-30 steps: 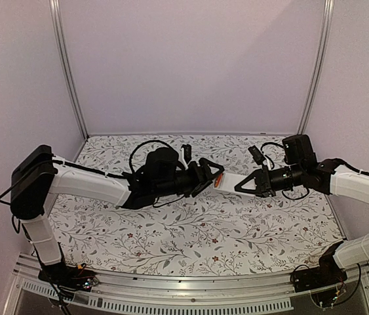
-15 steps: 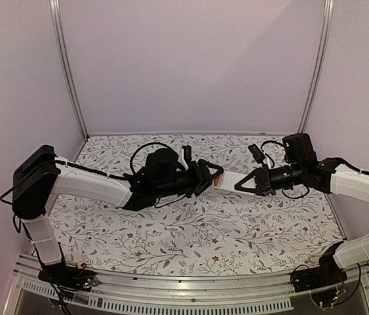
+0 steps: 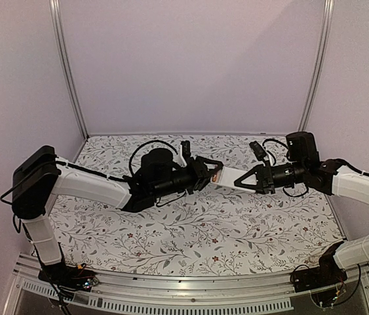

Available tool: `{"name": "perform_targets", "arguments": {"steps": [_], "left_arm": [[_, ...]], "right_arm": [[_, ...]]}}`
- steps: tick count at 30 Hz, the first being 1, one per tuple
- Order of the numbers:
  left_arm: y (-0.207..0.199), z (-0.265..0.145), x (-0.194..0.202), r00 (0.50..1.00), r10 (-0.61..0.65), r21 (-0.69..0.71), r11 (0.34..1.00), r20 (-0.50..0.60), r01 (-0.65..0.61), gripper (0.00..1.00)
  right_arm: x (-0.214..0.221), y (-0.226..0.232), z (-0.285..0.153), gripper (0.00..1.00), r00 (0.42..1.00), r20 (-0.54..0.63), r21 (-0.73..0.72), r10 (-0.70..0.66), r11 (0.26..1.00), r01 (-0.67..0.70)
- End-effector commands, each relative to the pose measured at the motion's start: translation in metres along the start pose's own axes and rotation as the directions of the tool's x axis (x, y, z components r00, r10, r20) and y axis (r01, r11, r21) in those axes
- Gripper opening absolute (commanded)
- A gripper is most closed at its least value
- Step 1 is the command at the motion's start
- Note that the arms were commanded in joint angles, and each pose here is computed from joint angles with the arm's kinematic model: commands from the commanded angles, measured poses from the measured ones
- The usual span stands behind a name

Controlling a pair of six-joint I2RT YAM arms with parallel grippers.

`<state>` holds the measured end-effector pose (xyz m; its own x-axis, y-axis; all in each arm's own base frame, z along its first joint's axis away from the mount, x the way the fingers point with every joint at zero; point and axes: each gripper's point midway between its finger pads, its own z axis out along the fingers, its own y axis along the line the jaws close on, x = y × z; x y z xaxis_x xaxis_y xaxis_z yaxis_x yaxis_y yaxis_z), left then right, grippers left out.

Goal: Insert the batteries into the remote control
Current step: Load the battery into the battery compartment.

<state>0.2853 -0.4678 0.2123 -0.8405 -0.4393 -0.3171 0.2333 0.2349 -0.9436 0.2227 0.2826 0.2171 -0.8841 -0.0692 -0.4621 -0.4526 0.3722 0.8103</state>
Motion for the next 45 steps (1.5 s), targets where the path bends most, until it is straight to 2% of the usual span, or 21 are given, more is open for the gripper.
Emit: {"name": "perform_targets", "arguments": {"steps": [1,3,10,15,22,27,32,40,45], "left_arm": [[0.022,-0.004,0.005,1.0,0.007,-0.042,0.999,-0.011,-0.007,0.39],[0.02,-0.004,0.005,1.0,0.011,-0.033,0.999,-0.012,-0.011,0.36],[0.014,-0.005,0.007,1.0,0.016,0.0,1.0,-0.023,-0.016,0.35],[0.009,-0.002,0.013,0.997,0.05,0.008,0.999,-0.056,-0.05,0.38],[0.011,-0.005,0.013,0.992,0.103,-0.028,0.994,-0.075,-0.106,0.36],[0.002,-0.004,0.02,0.982,0.142,0.016,0.99,-0.127,-0.141,0.36],[-0.005,-0.004,0.028,0.977,0.136,0.077,0.989,-0.162,-0.125,0.36],[0.006,-0.008,0.031,0.979,0.09,0.081,0.994,-0.181,-0.076,0.29],[0.012,-0.008,0.034,0.978,0.068,0.077,0.996,-0.195,-0.054,0.29]], "right_arm": [[-0.014,0.05,-0.012,0.0,0.991,0.059,-0.168,-0.123,0.977,0.131],[-0.015,0.052,-0.013,0.0,0.991,0.065,-0.174,-0.119,0.976,0.129],[-0.019,0.063,-0.019,0.0,0.988,0.09,-0.196,-0.126,0.97,0.141],[-0.02,0.066,-0.02,0.0,0.987,0.095,-0.21,-0.126,0.967,0.144],[-0.019,0.066,-0.02,0.0,0.988,0.093,-0.211,-0.125,0.967,0.143],[-0.02,0.068,-0.021,0.0,0.986,0.096,-0.214,-0.133,0.965,0.151],[-0.021,0.075,-0.025,0.0,0.982,0.11,-0.227,-0.155,0.958,0.176],[-0.024,0.086,-0.033,0.0,0.975,0.135,-0.243,-0.176,0.948,0.205],[-0.027,0.089,-0.038,0.0,0.971,0.154,-0.243,-0.185,0.945,0.219]]}}
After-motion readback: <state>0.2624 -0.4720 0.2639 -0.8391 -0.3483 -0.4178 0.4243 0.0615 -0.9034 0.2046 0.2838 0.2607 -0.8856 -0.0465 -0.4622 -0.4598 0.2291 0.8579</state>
